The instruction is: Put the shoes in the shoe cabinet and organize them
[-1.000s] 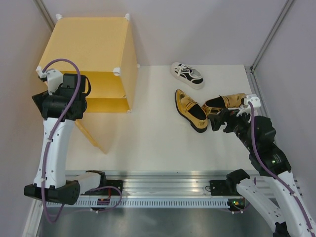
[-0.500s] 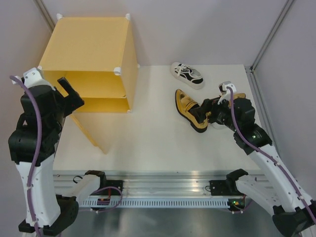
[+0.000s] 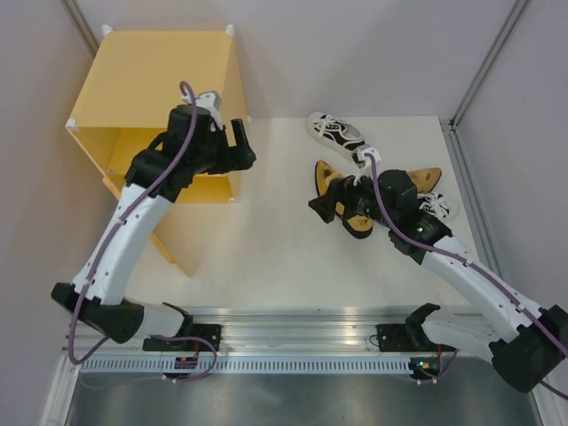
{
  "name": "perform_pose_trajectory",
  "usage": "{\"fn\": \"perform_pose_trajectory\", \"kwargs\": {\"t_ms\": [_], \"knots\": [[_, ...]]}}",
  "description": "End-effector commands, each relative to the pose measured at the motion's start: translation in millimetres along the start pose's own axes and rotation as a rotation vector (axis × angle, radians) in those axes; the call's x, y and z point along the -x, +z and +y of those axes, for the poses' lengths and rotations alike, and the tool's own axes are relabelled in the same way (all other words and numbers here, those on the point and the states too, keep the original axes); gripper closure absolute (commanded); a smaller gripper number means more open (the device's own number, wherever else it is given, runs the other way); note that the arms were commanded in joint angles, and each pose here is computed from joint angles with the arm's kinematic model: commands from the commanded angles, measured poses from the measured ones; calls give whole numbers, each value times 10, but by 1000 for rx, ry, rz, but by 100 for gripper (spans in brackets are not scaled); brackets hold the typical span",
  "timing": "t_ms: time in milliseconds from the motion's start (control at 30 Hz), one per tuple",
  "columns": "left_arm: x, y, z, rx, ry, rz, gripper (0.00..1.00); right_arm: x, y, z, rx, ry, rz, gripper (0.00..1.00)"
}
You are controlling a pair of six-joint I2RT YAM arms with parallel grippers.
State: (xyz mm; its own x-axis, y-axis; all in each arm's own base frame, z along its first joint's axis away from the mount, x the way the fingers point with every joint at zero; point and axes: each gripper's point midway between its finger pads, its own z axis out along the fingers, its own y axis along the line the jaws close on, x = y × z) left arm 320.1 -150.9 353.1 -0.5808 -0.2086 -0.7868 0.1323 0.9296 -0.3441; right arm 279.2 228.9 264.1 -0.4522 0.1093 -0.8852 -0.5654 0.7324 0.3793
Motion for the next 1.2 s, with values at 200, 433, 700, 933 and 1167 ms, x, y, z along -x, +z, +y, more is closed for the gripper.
{"fn": "perform_pose_trajectory", "kwargs": {"t_ms": [200,433,700,933,1167], "knots": [[619,666,22,214,107,-200,12,-140,413,637,158,-61,-42,2],[558,841,91,283,144,-198,15,-306,400,665,148,-71,-24,2],[500,861,163,386,221,-205,15,-418,258,540,105,-66,-14,2],[485,1047,199,427,224,-193,18,-471,150,465,74,-64,-13,2],[601,1271,129,429,275,-201,19,-463,74,413,51,-72,-21,2]]}}
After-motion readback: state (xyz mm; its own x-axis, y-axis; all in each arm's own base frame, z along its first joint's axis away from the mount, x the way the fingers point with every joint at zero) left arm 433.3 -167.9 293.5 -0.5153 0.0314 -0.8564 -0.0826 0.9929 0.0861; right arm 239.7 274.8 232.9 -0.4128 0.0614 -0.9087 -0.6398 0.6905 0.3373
